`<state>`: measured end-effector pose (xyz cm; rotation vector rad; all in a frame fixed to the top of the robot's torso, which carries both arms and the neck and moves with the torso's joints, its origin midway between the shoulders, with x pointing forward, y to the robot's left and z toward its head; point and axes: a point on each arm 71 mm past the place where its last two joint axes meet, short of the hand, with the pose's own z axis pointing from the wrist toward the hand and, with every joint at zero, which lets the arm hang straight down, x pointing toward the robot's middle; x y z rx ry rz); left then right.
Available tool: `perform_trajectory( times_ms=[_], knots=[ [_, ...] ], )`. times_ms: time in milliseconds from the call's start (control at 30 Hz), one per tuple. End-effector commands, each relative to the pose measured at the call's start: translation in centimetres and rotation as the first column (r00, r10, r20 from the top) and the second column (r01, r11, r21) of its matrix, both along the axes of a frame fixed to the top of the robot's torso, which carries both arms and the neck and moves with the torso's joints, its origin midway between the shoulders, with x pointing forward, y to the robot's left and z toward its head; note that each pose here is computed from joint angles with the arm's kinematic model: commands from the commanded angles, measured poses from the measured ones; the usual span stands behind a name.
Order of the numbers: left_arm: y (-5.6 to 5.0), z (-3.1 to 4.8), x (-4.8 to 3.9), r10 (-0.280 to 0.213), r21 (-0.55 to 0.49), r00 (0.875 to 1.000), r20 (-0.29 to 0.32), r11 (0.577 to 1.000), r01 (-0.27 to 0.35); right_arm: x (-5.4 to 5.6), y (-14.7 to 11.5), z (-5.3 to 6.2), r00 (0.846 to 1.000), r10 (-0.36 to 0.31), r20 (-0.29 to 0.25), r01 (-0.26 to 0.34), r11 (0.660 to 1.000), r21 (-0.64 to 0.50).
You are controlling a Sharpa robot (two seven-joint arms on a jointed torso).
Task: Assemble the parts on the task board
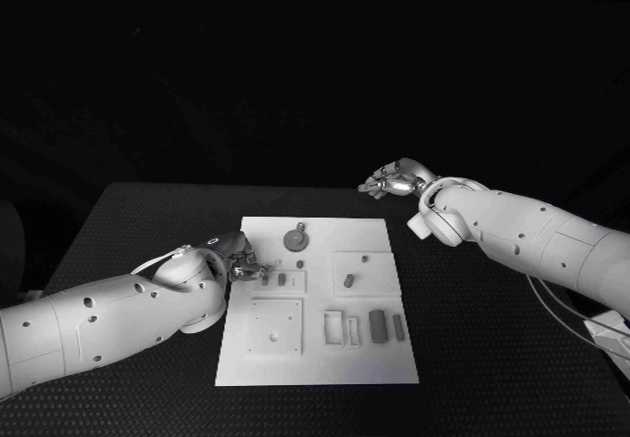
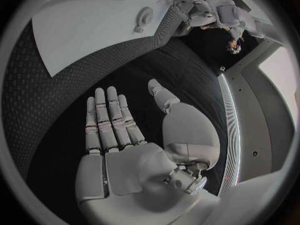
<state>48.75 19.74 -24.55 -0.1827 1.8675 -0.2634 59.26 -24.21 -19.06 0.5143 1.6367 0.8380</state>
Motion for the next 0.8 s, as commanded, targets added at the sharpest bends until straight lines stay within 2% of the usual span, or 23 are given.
perform_trajectory(
  times_ms=[33, 133, 233, 267, 400, 533, 600, 667, 733, 800],
  knots=[
    [0.0, 0.36, 0.24, 0.035, -0.122, 0.999, 0.017, 0.992, -0.033, 0.0, 0.0, 0.0, 1.000, 0.009, -0.004, -0.009, 1.000, 0.002],
    [0.0, 0.71, 0.54, 0.035, -0.236, 0.999, 0.006, 0.971, -0.033, 0.0, 0.0, 0.0, 1.000, 0.008, -0.004, -0.008, 1.000, 0.002],
    [-0.2, 1.19, 1.10, -0.018, -0.348, 1.000, -0.001, 0.937, 0.017, 0.0, 0.0, 0.0, 1.000, 0.009, -0.006, -0.009, 1.000, 0.002],
    [-0.2, 1.40, 1.32, -0.019, -0.364, 1.000, 0.009, 0.931, 0.020, 0.0, -0.1, 0.0, 1.000, 0.008, -0.006, -0.008, 1.000, 0.002],
    [-0.2, 2.24, 2.15, -0.049, -0.384, 0.997, 0.061, 0.921, 0.069, 0.0, -0.1, -0.1, 1.000, 0.006, -0.005, -0.006, 1.000, 0.002],
    [-0.9, 2.99, 2.97, -0.154, -0.361, 0.984, 0.089, 0.916, 0.176, 0.1, -0.3, -0.1, 1.000, 0.001, -0.006, 0.000, 1.000, 0.002],
    [-1.7, 3.27, 3.12, -0.238, -0.287, 0.963, 0.127, 0.920, 0.266, 0.2, -0.3, -0.1, 1.000, -0.001, -0.007, 0.001, 1.000, 0.002],
    [-2.3, 3.44, 3.24, -0.299, -0.247, 0.943, 0.148, 0.912, 0.328, 0.2, -0.4, -0.1, 1.000, -0.003, -0.007, 0.003, 1.000, 0.001],
    [-3.1, 3.29, 3.23, -0.407, -0.189, 0.905, 0.122, 0.886, 0.424, 0.2, -0.3, -0.2, 1.000, -0.001, -0.007, 0.001, 1.000, 0.002],
    [-3.9, 3.60, 3.51, -0.487, -0.091, 0.863, 0.131, 0.861, 0.500, 0.2, -0.2, -0.2, 1.000, 0.000, -0.008, 0.000, 1.000, 0.003]
  ],
)
